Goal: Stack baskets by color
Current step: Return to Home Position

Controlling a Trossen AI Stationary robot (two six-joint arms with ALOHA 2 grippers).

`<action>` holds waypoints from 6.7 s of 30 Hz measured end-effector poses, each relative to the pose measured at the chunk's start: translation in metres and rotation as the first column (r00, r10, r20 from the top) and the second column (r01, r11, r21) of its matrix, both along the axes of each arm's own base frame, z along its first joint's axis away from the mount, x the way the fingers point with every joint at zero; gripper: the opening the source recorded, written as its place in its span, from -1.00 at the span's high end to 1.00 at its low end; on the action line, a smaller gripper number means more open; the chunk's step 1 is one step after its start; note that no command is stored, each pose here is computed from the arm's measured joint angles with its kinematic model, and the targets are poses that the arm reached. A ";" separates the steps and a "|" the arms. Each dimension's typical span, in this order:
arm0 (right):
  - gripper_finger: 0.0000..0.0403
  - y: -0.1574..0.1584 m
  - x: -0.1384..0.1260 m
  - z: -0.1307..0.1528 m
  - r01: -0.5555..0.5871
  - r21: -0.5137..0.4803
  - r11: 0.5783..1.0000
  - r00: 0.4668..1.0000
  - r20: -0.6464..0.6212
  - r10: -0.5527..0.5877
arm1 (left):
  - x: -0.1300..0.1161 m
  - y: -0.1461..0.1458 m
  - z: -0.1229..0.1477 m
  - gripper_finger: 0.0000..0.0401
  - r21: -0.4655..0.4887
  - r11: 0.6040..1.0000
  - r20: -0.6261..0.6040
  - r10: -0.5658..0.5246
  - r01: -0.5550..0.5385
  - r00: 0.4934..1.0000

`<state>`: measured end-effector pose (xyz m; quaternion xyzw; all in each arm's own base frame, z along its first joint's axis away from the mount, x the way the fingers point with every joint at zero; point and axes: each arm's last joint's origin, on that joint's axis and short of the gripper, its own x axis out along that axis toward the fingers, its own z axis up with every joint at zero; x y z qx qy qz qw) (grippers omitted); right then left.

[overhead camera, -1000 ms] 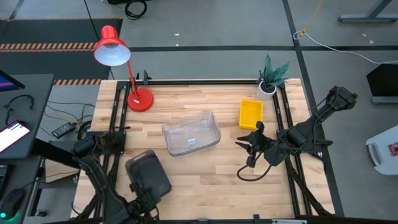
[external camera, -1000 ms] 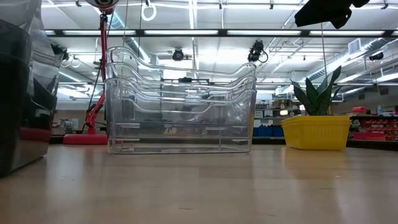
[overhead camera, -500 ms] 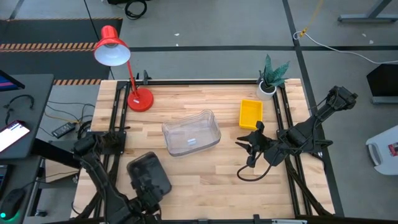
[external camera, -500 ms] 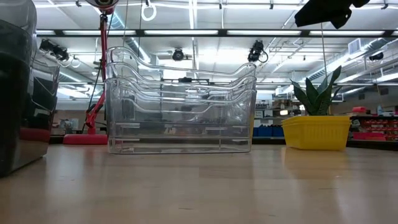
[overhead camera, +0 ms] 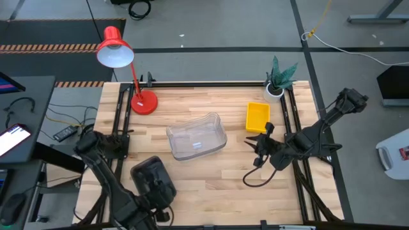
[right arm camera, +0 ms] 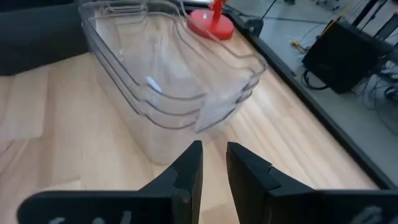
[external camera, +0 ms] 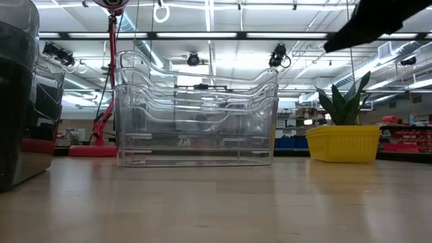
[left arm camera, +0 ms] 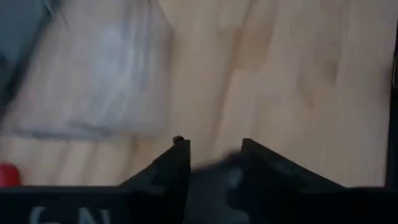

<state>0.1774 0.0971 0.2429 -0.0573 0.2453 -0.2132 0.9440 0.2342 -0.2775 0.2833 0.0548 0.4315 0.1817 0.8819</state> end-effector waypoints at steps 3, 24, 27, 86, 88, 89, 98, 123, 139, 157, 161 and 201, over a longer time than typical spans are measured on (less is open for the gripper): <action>0.66 -0.006 -0.006 -0.008 -0.010 0.033 0.999 1.000 0.004 0.010 | -0.005 0.012 0.017 0.36 0.054 0.998 0.059 -0.028 0.024 0.998; 0.97 -0.045 -0.051 -0.031 -0.226 0.112 0.968 0.939 0.288 0.186 | -0.005 0.070 -0.011 0.91 -0.034 0.991 0.195 -0.119 0.128 0.973; 0.98 -0.049 -0.052 -0.035 -0.247 0.127 0.961 0.933 0.301 0.200 | 0.003 0.084 -0.015 0.95 -0.047 0.983 0.185 -0.166 0.178 0.969; 0.99 -0.103 -0.047 -0.033 -0.241 0.006 0.970 0.884 0.414 0.217 | -0.129 0.270 -0.090 0.97 0.050 0.996 0.698 -0.088 0.073 0.711; 0.99 -0.108 -0.048 -0.033 -0.245 0.006 0.970 0.882 0.416 0.220 | -0.132 0.273 -0.091 0.97 0.061 0.997 0.699 -0.080 0.053 0.711; 1.00 -0.110 -0.048 -0.033 -0.245 0.008 0.970 0.882 0.417 0.219 | -0.134 0.274 -0.091 0.98 0.064 0.997 0.697 -0.076 0.043 0.713; 1.00 -0.128 -0.051 -0.033 -0.250 0.060 0.966 0.877 0.438 0.199 | -0.147 0.280 -0.091 0.96 0.037 0.999 0.722 -0.033 0.009 0.691; 0.92 -0.128 -0.056 -0.073 -0.276 0.096 0.956 0.819 0.545 0.182 | -0.140 0.267 -0.108 0.94 -0.016 0.982 0.790 -0.102 0.186 0.604; 0.90 -0.128 -0.056 -0.074 -0.281 0.278 0.919 0.802 0.593 0.067 | -0.138 0.265 -0.107 0.95 0.068 0.973 0.843 -0.175 0.222 0.509; 0.89 -0.128 -0.056 -0.074 -0.282 0.272 0.920 0.803 0.592 0.071 | -0.137 0.265 -0.110 0.94 -0.076 0.969 0.854 -0.059 0.235 0.517; 0.89 -0.128 -0.056 -0.074 -0.282 0.272 0.920 0.803 0.592 0.071 | -0.137 0.265 -0.110 0.90 -0.076 0.969 0.854 -0.059 0.235 0.517; 0.89 -0.128 -0.056 -0.074 -0.282 0.272 0.920 0.803 0.592 0.072 | -0.137 0.265 -0.110 0.84 -0.076 0.969 0.854 -0.059 0.235 0.517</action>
